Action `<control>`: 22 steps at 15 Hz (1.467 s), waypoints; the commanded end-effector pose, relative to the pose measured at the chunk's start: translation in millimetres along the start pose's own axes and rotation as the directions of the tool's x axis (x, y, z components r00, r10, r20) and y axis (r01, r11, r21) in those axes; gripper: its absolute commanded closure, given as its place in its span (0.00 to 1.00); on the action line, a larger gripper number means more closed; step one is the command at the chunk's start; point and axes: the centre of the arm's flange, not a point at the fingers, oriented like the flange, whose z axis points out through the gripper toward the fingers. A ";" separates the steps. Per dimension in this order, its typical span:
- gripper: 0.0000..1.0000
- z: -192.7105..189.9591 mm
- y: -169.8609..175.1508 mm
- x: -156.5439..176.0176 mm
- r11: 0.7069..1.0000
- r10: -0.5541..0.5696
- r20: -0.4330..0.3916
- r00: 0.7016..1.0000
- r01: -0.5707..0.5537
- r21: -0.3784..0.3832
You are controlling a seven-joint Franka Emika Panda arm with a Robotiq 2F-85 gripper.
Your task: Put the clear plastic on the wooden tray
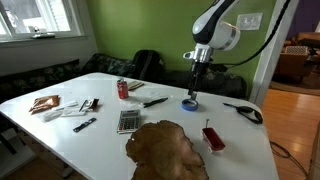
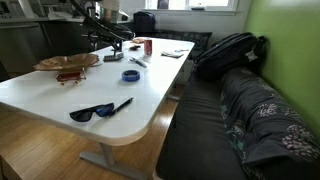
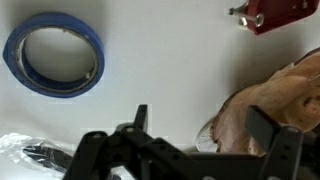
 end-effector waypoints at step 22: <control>0.00 30.6 81.9 58.6 0.657 -0.750 -0.121 0.651 0.710 -0.254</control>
